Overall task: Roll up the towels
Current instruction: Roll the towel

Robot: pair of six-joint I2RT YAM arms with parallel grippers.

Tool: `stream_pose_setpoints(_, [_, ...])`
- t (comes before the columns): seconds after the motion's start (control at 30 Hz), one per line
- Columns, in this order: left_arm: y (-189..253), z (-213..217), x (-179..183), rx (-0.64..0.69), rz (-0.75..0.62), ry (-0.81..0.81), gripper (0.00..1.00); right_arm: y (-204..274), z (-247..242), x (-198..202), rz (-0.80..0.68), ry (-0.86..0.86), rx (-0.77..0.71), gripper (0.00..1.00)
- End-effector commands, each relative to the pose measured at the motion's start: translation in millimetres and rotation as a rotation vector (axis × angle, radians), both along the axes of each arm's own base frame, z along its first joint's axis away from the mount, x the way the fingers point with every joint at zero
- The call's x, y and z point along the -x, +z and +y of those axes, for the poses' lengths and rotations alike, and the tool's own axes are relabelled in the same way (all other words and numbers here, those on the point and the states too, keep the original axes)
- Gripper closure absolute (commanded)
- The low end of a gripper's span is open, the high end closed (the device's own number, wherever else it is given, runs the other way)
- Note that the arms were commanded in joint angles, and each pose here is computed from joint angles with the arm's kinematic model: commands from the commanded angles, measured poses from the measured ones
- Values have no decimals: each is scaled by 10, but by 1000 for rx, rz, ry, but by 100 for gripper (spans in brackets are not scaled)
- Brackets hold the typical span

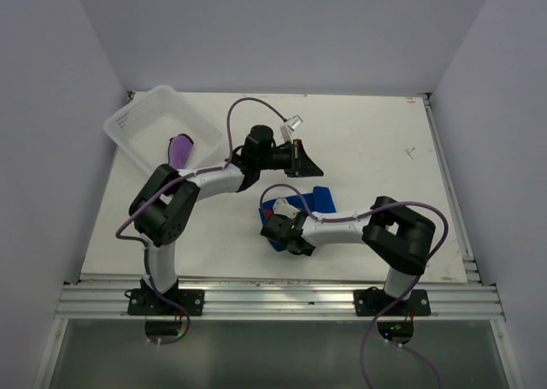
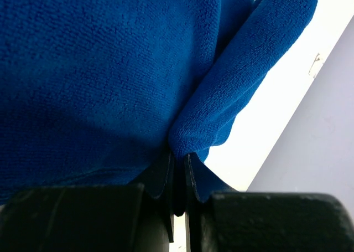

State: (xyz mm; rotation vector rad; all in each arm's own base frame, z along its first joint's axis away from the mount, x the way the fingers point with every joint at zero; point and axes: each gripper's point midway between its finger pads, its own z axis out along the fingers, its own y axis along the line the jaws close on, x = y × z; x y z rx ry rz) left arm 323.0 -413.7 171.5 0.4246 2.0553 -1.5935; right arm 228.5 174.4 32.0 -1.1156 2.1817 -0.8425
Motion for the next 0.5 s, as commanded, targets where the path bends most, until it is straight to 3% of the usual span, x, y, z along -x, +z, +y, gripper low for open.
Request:
stream_pose_setpoints(0.0, [278, -193, 75, 113, -78, -101, 100, 42, 63, -41, -8, 13, 10, 100])
stream_pose_setpoints(0.17, [21, -385, 138, 77, -49, -178, 100, -15, 57, -27, 13, 32, 31, 100])
stream_pose_setpoints(0.47, [-570, -426, 111, 9, 34, -151, 100, -95, 101, 13, 56, 39, 15, 100])
